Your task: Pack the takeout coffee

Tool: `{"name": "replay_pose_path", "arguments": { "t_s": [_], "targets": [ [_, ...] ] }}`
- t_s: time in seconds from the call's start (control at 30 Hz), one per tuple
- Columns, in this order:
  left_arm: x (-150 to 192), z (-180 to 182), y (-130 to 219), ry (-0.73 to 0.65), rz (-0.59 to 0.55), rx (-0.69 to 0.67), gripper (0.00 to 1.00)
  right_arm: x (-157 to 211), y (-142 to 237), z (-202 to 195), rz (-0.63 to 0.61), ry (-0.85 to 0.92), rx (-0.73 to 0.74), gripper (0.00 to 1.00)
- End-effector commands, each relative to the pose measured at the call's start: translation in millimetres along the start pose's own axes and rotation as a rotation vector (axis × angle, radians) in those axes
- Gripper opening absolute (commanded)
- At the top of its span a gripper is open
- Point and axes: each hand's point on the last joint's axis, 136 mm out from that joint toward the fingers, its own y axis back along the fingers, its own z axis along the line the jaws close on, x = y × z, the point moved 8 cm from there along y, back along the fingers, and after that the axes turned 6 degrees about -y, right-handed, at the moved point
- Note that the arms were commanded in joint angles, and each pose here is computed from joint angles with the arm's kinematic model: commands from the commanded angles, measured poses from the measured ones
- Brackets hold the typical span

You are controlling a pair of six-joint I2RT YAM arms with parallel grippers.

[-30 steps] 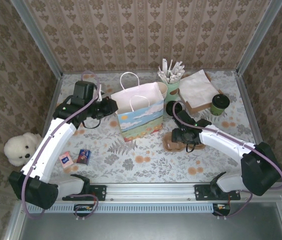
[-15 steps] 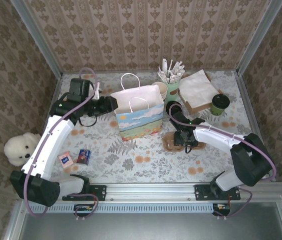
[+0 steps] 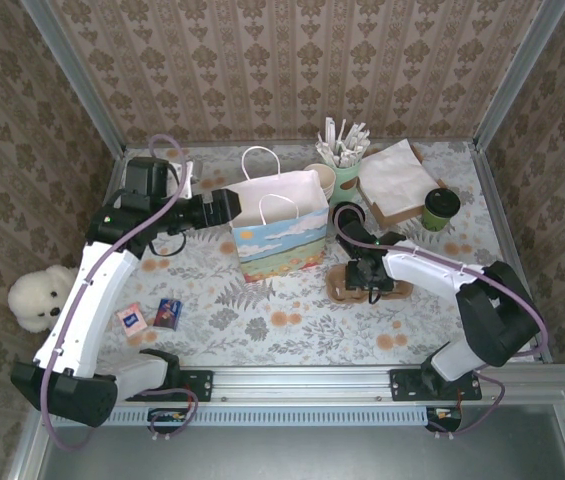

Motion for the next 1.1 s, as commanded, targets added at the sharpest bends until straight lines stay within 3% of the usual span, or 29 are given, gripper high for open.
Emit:
{"name": "replay_pose_path", "arguments": {
  "t_s": [0.0, 0.37, 0.57, 0.67, 1.07],
  "targets": [
    [-2, 1, 8, -0.018, -0.032, -0.026, 1.00, -1, 23, -5, -0.022, 0.006, -0.004, 0.64],
    [-2, 6, 8, -0.006, -0.036, -0.047, 1.00, 3, 14, -7, 0.013, 0.009, 0.016, 0.53],
    [0, 8, 7, 0.002, -0.031, -0.060, 1.00, 4, 2, -4, 0.043, 0.006, 0.041, 0.65],
    [0, 10, 5, 0.005, -0.029, -0.065, 1.00, 4, -3, -1, 0.052, 0.006, 0.034, 0.66],
    [-5, 12, 5, -0.003, -0.012, -0.085, 1.00, -1, -6, 3, 0.047, 0.031, 0.038, 0.46]
  ]
}}
